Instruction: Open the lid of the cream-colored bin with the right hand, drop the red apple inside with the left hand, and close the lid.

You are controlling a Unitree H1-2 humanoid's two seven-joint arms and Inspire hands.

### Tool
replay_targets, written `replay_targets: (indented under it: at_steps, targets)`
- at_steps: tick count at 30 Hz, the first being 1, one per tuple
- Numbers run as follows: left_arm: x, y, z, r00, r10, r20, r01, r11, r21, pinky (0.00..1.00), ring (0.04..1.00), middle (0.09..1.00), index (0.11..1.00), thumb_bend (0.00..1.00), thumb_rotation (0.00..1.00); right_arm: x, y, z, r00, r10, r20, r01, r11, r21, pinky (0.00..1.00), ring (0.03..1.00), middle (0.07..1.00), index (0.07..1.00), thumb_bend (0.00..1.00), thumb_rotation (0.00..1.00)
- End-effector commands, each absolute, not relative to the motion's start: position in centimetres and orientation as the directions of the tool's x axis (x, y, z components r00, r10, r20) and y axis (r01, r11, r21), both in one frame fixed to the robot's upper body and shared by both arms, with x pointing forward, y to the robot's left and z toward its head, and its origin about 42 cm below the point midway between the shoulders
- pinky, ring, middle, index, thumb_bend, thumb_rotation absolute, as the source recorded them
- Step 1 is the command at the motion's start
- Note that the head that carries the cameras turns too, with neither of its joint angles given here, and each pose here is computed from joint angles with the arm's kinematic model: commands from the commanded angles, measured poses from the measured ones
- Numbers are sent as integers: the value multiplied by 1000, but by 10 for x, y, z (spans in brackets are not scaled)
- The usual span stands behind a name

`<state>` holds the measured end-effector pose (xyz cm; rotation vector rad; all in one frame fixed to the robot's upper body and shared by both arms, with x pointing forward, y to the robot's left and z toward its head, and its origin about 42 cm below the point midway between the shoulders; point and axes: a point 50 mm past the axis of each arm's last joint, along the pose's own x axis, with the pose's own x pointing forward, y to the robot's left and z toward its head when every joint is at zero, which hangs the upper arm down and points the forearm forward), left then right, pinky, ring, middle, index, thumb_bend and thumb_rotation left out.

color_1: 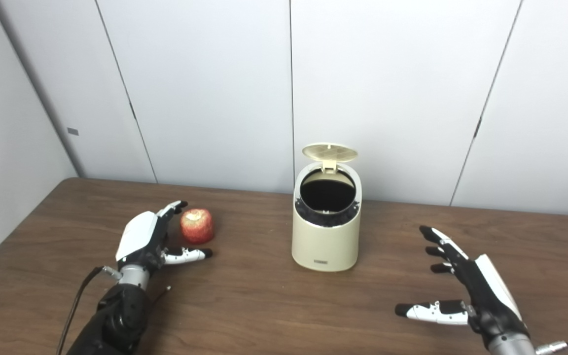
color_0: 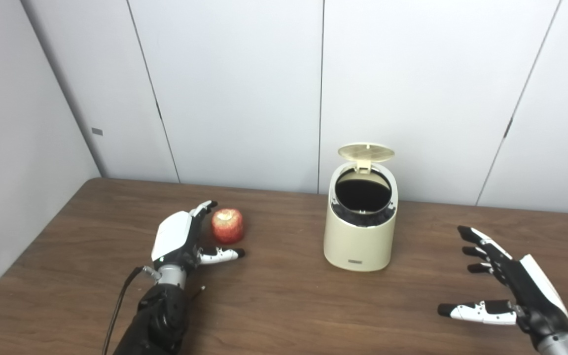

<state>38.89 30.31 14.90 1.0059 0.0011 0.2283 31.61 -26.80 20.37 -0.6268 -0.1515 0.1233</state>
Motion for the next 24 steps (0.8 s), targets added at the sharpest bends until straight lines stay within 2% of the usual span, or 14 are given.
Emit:
replay_targets:
  at_steps: [1, 3, 5, 8, 10, 11, 15, 24]
  targets:
    - [398, 305, 164, 970, 197, 143, -223, 480, 848, 623, 813, 821, 859, 906, 304, 316, -271, 223, 968, 176, 178, -32, 792, -609, 730, 846, 900, 890, 784, 122]
    - [398, 303, 162, 970, 200, 138, -220, 482, 848, 603, 768, 790, 833, 884, 279, 316, -271, 223, 968, 180, 177, -36, 792, -609, 724, 848, 904, 892, 782, 133]
    - [398, 301, 160, 969, 199, 146, -229, 506, 832, 565, 687, 723, 780, 854, 242, 315, -272, 222, 968, 178, 176, -35, 792, -609, 716, 844, 904, 892, 786, 146]
    - [400, 298, 158, 963, 197, 186, -265, 549, 793, 495, 570, 586, 659, 801, 110, 314, -271, 221, 969, 175, 174, -34, 792, -610, 708, 836, 899, 888, 787, 155]
    - [400, 295, 157, 957, 200, 211, -288, 568, 771, 445, 513, 489, 581, 583, 23, 313, -271, 221, 969, 176, 173, -35, 791, -611, 711, 836, 898, 886, 782, 148]
    - [400, 293, 156, 953, 203, 224, -301, 580, 757, 421, 487, 468, 562, 551, 11, 313, -271, 222, 969, 177, 172, -35, 790, -612, 711, 835, 897, 886, 780, 150]
    - [401, 288, 155, 943, 207, 259, -331, 612, 718, 367, 411, 443, 515, 522, 0, 312, -271, 223, 969, 178, 173, -35, 788, -614, 708, 831, 897, 884, 771, 148]
    - [399, 282, 153, 920, 206, 334, -383, 658, 648, 357, 379, 428, 517, 519, 0, 312, -270, 221, 971, 175, 163, -38, 788, -615, 705, 832, 898, 882, 765, 149]
